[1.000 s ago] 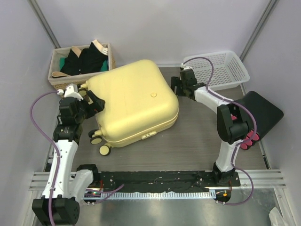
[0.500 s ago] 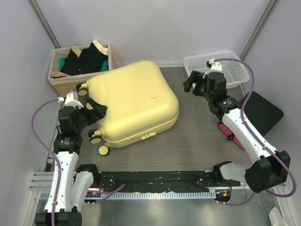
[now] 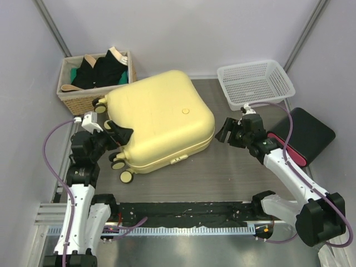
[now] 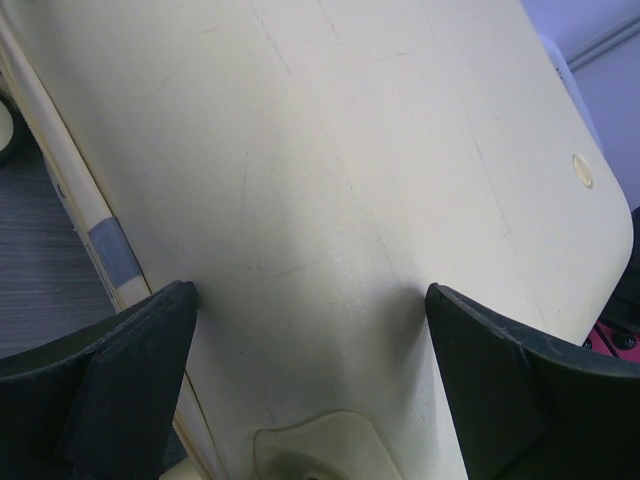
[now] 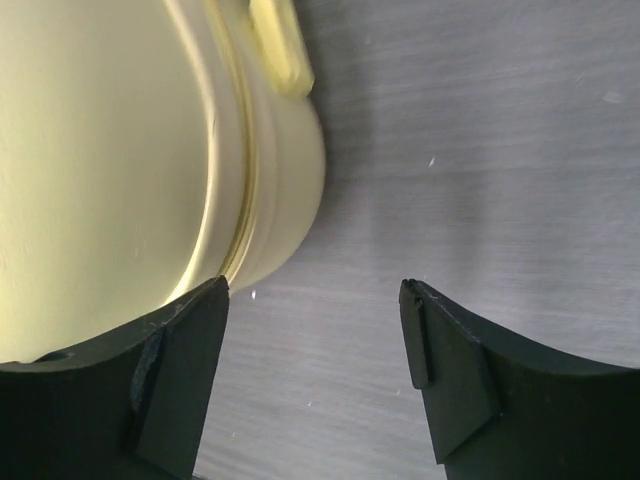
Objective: Open, take out, and arrange the luggage
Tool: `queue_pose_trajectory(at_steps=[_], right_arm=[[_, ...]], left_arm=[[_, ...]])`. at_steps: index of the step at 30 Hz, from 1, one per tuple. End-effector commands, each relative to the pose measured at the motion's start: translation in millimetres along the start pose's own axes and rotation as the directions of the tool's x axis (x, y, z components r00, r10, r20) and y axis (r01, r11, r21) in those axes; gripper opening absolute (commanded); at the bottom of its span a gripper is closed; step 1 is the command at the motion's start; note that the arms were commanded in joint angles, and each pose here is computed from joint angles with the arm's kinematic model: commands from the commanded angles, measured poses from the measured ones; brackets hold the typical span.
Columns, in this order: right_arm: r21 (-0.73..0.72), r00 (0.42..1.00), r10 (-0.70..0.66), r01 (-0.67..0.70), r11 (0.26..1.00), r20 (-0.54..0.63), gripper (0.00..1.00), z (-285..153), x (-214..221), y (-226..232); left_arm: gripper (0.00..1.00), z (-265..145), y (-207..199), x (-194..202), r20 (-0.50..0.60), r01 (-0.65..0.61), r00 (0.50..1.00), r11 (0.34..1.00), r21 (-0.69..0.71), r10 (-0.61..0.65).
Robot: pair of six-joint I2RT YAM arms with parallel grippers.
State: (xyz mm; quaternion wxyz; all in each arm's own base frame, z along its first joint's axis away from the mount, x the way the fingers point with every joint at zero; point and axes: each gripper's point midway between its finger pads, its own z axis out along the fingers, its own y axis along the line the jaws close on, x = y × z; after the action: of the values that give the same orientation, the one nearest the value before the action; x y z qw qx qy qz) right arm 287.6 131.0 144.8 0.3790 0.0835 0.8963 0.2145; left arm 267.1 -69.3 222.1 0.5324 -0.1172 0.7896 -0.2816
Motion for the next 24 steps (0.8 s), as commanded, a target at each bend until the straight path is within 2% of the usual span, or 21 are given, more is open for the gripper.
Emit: queue_pose_trajectory(at_steps=[1, 5, 8, 14, 19, 22, 23, 24], right_arm=[[-0.108, 0.992, 0.105, -0.112, 0.988, -0.066, 0.75, 4.4, 22.0, 19.0], [-0.164, 0.986, 0.143, -0.156, 0.974, -0.085, 0.75, 12.2, 35.4, 29.3], [-0.181, 0.986, 0.156, -0.163, 0.97, -0.05, 0.75, 19.4, 26.0, 33.3], [-0.054, 0.994, 0.105, -0.103, 0.993, 0.042, 0.76, 51.2, -11.9, 19.9], [0.01, 0.994, 0.077, -0.078, 0.997, 0.075, 0.76, 81.3, -40.9, 12.0], [0.034, 0.991, 0.075, -0.079, 0.996, 0.108, 0.76, 90.1, -60.6, 6.6], [0.037, 0.991, 0.068, -0.073, 0.997, 0.115, 0.77, 91.8, -65.7, 5.2], [0.037, 0.988, 0.067, -0.072, 0.997, 0.138, 0.76, 91.3, -78.5, 5.1]], left_arm=[[1.0, -0.7, -46.6, 57.7, -0.246, 0.079, 0.969, 0.97, 0.231, -0.02], [1.0, 3.8, -69.5, 75.7, -0.287, 0.053, 0.957, 0.955, 0.292, 0.035], [1.0, 5.4, -82.5, 86.4, -0.311, 0.043, 0.948, 0.942, 0.333, 0.066], [1.0, 8.0, -107.3, 99.0, -0.336, 0.041, 0.935, 0.909, 0.416, 0.111], [1.0, 6.9, -123.1, 105.3, -0.339, 0.022, 0.928, 0.884, 0.467, 0.156], [1.0, 9.3, -117.6, 89.8, -0.281, -0.061, 0.94, 0.904, 0.424, 0.195], [1.0, 7.1, -108.3, 90.8, -0.295, -0.087, 0.932, 0.92, 0.382, 0.211], [1.0, 4.6, -112.4, 75.0, -0.255, -0.126, 0.939, 0.921, 0.37, 0.231]])
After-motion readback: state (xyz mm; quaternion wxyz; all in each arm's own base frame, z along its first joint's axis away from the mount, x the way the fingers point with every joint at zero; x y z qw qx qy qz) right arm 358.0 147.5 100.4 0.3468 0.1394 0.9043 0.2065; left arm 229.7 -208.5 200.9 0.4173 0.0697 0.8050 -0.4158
